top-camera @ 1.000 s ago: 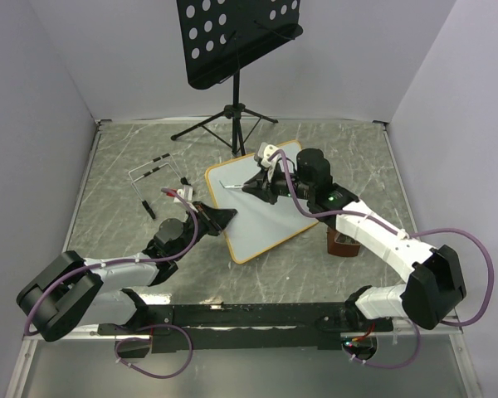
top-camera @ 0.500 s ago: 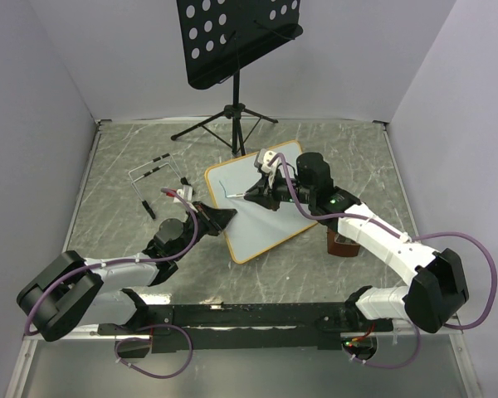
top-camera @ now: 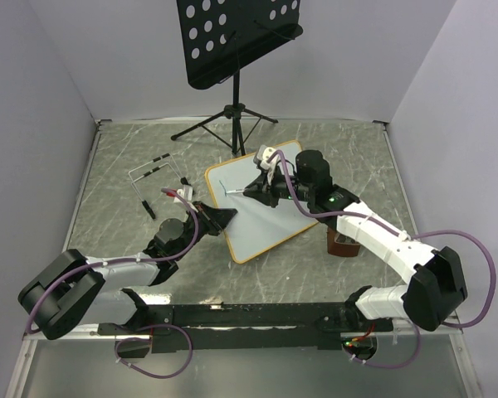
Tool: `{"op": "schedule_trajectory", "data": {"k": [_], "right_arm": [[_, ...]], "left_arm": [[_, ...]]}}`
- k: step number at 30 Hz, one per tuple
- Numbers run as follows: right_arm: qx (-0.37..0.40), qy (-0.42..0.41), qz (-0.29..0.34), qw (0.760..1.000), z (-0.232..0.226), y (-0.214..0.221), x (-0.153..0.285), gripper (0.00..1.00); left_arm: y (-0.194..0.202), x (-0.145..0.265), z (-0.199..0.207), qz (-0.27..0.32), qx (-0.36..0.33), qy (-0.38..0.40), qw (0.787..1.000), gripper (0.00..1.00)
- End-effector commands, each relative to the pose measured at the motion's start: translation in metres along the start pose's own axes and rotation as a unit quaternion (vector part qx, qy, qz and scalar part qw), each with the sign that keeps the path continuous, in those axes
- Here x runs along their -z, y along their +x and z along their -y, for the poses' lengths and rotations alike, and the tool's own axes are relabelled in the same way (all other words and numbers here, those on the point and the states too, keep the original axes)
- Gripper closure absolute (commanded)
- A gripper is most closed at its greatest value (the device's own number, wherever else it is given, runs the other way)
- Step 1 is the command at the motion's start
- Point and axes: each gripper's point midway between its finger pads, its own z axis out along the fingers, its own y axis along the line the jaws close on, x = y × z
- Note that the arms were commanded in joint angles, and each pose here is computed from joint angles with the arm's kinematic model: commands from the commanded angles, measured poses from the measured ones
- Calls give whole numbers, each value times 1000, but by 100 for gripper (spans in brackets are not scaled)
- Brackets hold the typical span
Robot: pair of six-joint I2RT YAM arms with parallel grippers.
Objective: Write a sentence on the whiteboard
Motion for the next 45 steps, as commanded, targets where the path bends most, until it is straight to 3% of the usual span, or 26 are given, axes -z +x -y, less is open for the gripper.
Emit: {"op": "schedule_trajectory", "data": {"k": [1,17,21,28,45], "right_arm": [[17,23,30,999,14,-27,-3,100],[-6,86,24,996,45,-25,-3,100],[-3,68,32,997,38,-29,-1,100],[27,-32,51,998,-4,-36,10,100],[-1,2,17,1000,18,-21,-5,100]], "left_arm": [[-3,1,16,6,-32,40,999,99],[-2,3,15,8,-28,43,999,99],[-2,3,14,7,-28,41,999,99],[-4,3,15,9,-32,39,999,99],[-1,1,15,5,-28,42,999,99]]}}
